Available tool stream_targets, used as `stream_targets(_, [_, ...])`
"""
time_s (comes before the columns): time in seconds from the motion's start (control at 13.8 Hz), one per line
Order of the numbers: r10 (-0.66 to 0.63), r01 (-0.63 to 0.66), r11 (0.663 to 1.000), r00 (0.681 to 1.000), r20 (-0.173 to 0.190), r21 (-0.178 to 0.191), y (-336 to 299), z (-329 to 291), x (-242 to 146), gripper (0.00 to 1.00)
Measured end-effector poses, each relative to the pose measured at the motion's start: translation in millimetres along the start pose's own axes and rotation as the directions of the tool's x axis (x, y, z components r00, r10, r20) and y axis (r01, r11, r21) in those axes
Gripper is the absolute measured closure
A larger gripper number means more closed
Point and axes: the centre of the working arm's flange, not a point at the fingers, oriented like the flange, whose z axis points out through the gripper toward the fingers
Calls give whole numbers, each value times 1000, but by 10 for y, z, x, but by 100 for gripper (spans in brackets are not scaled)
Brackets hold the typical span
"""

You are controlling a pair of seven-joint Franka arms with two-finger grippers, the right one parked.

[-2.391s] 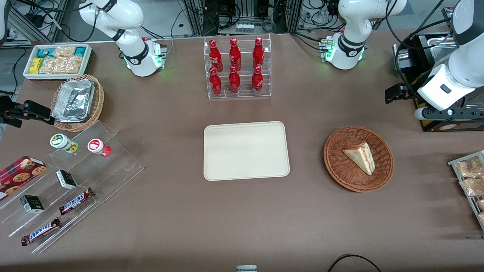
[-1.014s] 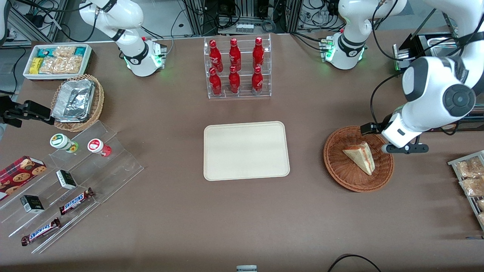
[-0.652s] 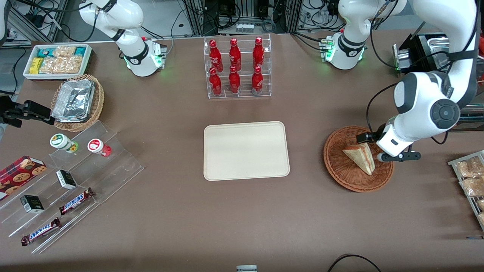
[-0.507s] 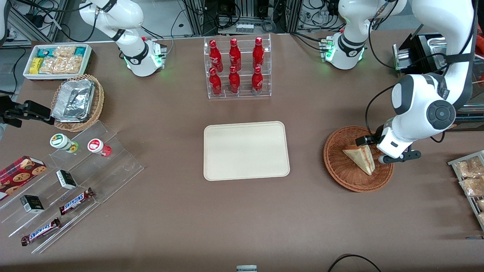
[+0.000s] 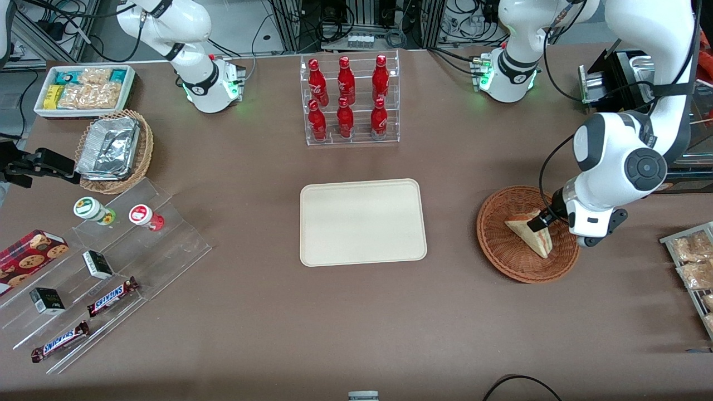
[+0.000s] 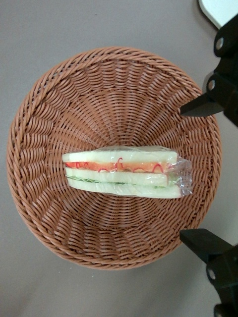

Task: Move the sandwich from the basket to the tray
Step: 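Lower the left gripper onto the sandwich and close on it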

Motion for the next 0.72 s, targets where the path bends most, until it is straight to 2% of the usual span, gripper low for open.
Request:
stream_targets(0.43, [-17, 17, 1000, 1000, 10, 4, 31, 223, 43, 0])
stream_targets(0.72, [-20, 19, 1000, 999, 33, 21, 35, 423, 56, 0])
